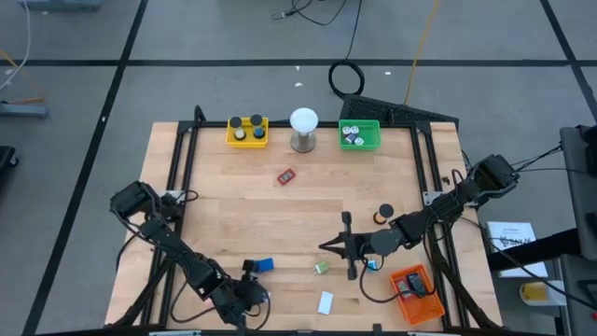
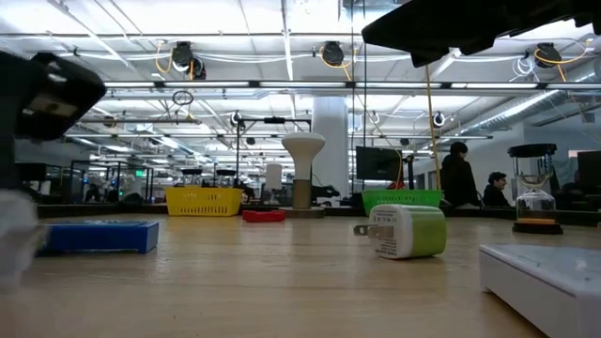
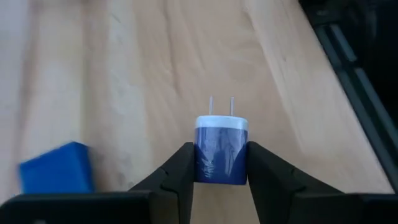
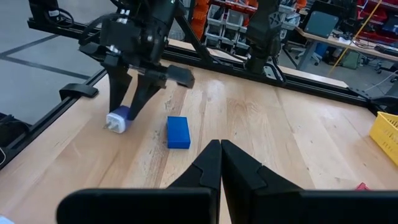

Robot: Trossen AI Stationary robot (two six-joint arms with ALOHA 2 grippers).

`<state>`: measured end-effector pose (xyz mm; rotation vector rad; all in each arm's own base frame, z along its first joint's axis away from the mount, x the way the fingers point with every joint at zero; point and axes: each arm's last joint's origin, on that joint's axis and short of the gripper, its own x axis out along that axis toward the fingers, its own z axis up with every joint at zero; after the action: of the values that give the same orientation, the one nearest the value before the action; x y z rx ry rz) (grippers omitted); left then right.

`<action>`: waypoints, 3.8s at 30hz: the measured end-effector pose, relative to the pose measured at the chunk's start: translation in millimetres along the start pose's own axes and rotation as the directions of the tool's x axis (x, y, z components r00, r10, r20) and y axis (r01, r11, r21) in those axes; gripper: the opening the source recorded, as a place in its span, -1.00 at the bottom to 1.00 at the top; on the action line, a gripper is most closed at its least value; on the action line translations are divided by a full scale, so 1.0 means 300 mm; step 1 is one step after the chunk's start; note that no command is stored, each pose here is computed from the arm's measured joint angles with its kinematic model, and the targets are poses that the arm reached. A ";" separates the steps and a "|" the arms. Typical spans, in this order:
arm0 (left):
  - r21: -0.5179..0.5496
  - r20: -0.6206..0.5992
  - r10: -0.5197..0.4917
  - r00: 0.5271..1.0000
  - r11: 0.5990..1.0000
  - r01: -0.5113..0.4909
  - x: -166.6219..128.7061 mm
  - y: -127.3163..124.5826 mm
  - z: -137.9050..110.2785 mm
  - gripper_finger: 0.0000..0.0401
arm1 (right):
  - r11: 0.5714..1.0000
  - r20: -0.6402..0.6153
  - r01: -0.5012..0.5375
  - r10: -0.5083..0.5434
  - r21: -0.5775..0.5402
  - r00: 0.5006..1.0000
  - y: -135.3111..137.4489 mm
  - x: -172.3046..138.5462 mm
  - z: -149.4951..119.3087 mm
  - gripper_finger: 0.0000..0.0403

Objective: Pick & Place Office items
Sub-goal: Put the purple charger adapter into the green bin

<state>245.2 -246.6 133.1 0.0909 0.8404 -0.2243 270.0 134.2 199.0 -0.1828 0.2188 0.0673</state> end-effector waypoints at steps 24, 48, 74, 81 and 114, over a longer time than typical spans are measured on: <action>-0.137 0.642 0.241 0.728 0.970 -0.201 -0.001 0.573 0.012 -0.40 | 0.964 -0.085 0.143 -0.127 0.224 0.988 -0.087 0.030 -0.031 -0.99; -0.342 0.582 0.536 0.611 0.843 -0.414 0.104 0.712 -0.084 -0.40 | 0.581 -0.321 0.364 -0.180 0.728 0.930 -0.353 0.074 -0.131 -0.23; -0.281 0.501 0.587 0.636 0.806 -0.521 0.149 0.693 -0.040 -0.40 | 0.485 -0.231 0.197 0.010 0.852 0.973 -0.472 0.303 -0.218 -0.08; -0.283 0.494 0.597 0.633 0.798 -0.532 0.148 0.689 -0.040 -0.24 | 0.509 -0.247 0.203 0.019 0.837 0.969 -0.471 0.303 -0.222 -0.35; -0.305 0.544 0.541 0.641 0.840 -0.449 -0.037 0.652 -0.136 -0.40 | 0.741 -0.900 0.605 -0.002 0.292 0.437 -0.546 0.153 -0.230 -0.30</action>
<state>253.7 -47.7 112.6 0.1046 0.1422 0.3316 314.2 -37.2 151.0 0.4176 1.2365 -0.5255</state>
